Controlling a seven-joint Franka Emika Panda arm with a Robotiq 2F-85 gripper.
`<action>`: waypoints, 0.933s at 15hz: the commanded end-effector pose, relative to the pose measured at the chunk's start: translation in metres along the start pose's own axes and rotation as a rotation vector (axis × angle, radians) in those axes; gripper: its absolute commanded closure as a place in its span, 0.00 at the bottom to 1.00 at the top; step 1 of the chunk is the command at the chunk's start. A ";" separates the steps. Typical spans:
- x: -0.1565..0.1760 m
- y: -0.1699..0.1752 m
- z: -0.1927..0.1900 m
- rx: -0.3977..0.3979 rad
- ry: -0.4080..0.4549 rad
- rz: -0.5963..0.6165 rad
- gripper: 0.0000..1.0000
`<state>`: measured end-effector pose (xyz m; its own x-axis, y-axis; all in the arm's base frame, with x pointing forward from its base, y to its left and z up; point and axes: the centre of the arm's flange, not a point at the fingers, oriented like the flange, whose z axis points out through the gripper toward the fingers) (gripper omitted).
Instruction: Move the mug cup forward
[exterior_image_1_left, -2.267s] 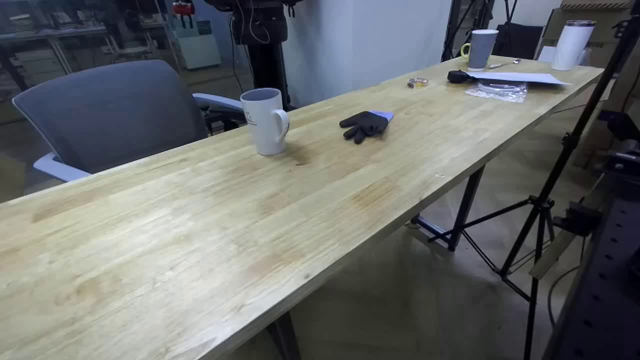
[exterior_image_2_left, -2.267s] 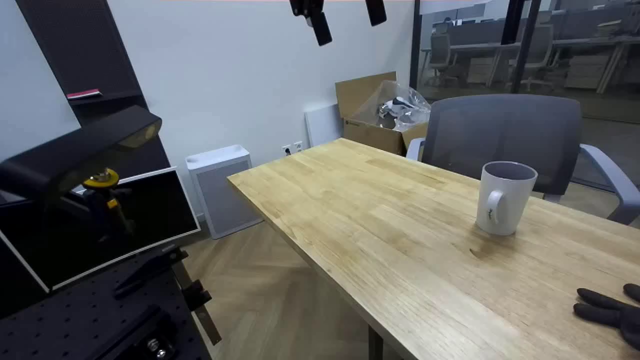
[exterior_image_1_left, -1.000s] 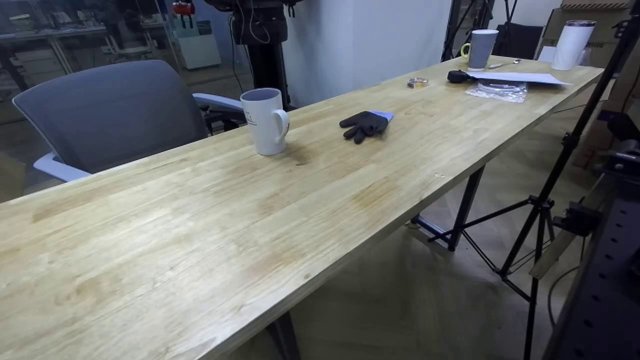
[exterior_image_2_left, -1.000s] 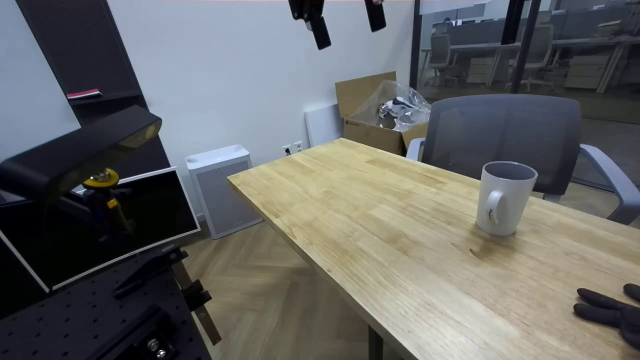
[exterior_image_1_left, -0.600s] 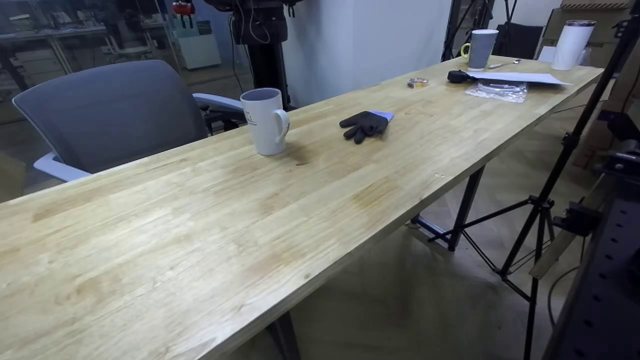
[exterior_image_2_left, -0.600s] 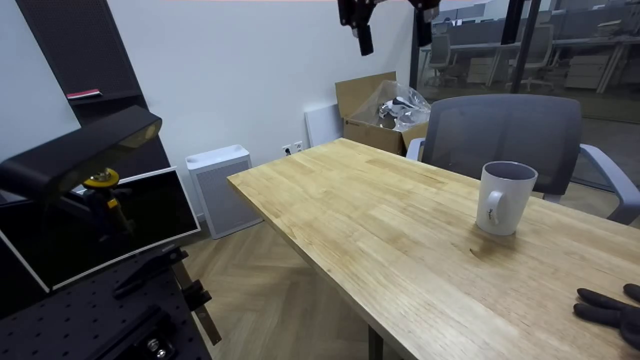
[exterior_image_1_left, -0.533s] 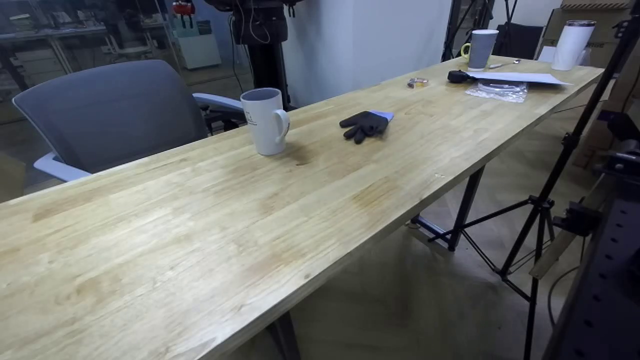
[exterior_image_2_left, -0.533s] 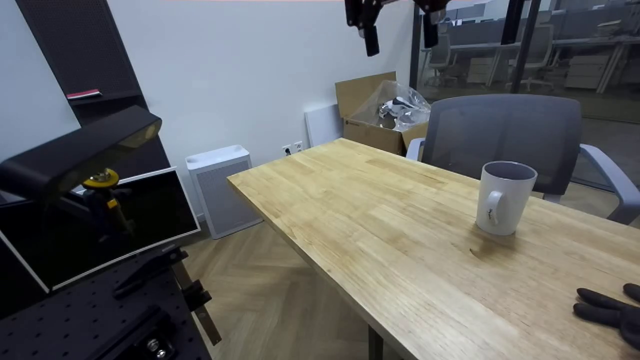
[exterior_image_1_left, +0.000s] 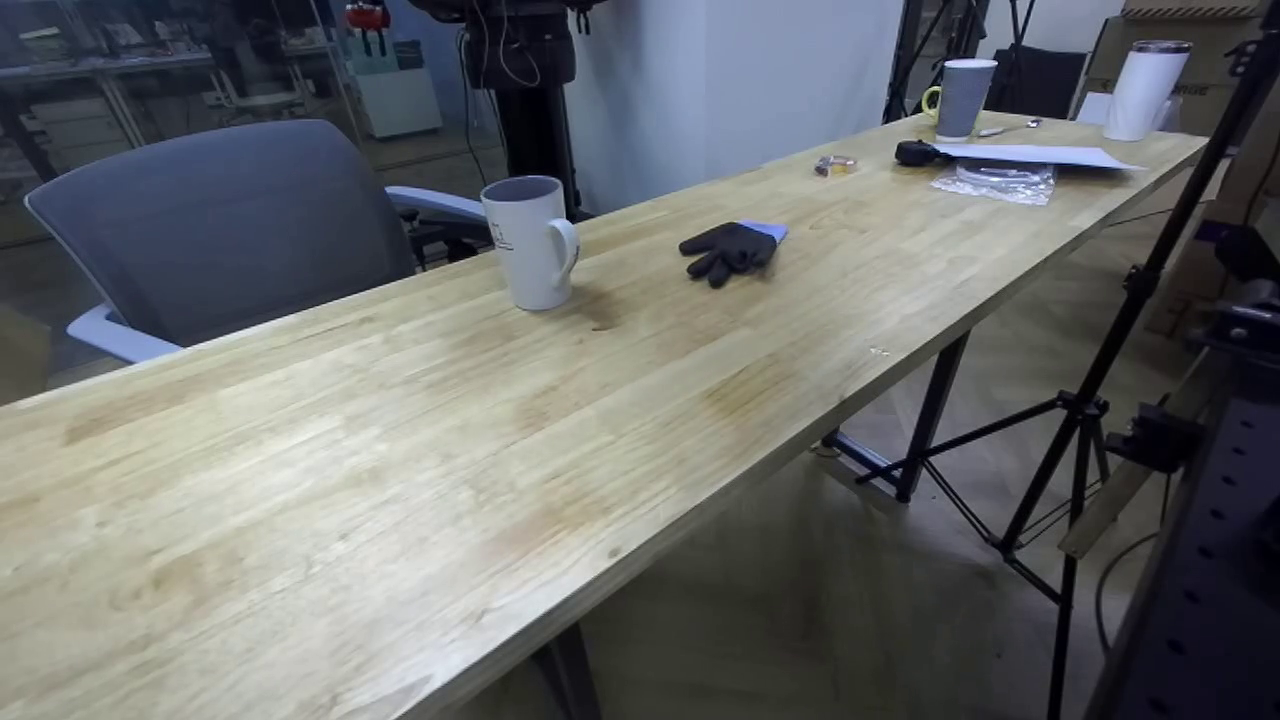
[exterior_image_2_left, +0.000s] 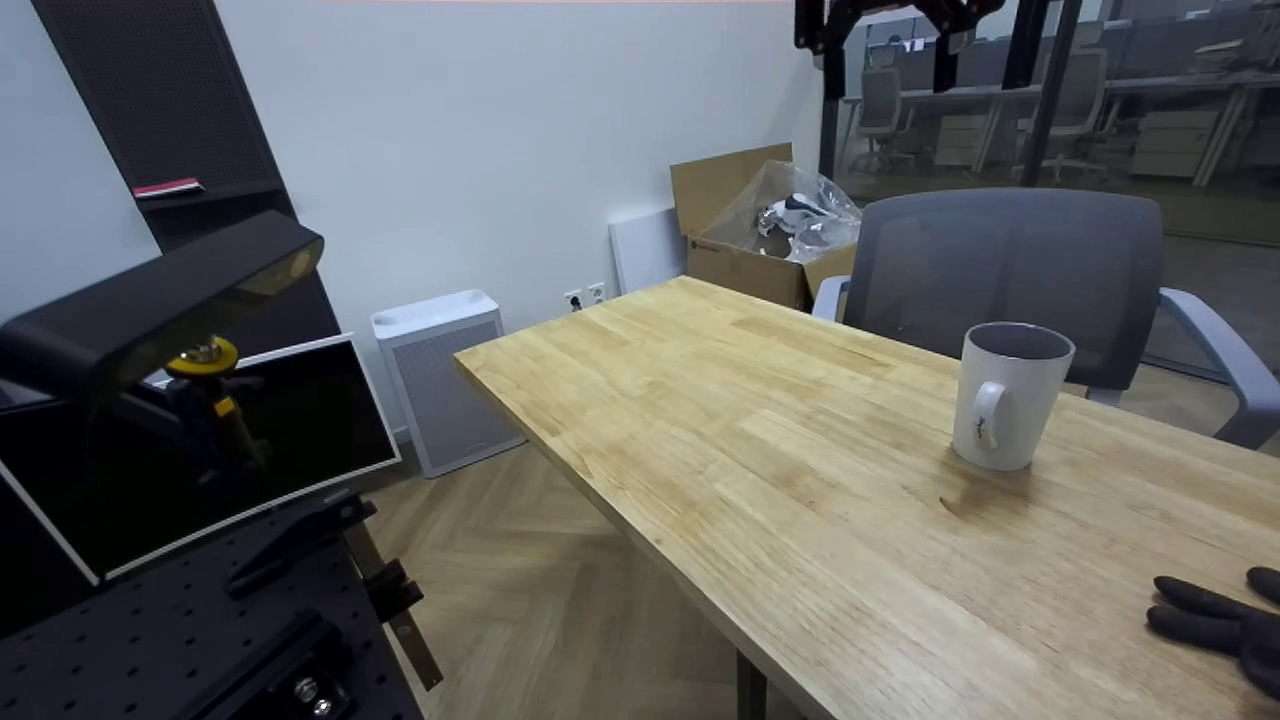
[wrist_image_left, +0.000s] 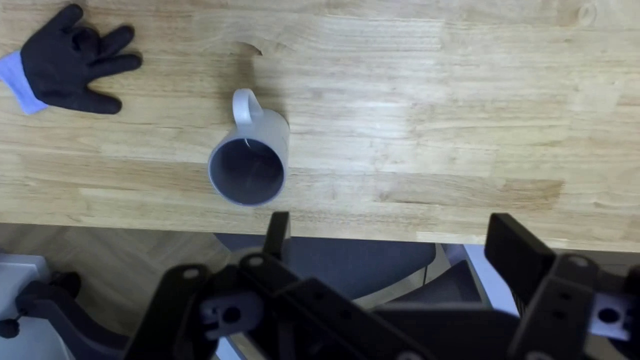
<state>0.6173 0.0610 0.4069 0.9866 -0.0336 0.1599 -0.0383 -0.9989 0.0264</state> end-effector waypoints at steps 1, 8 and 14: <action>0.069 -0.010 -0.010 0.027 -0.023 0.001 0.00; 0.125 0.025 0.018 0.056 -0.065 0.028 0.00; 0.128 0.074 0.083 0.019 -0.125 0.081 0.00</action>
<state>0.7319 -0.0049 0.3617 0.9942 -0.0918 0.0558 -0.0909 -0.9957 -0.0179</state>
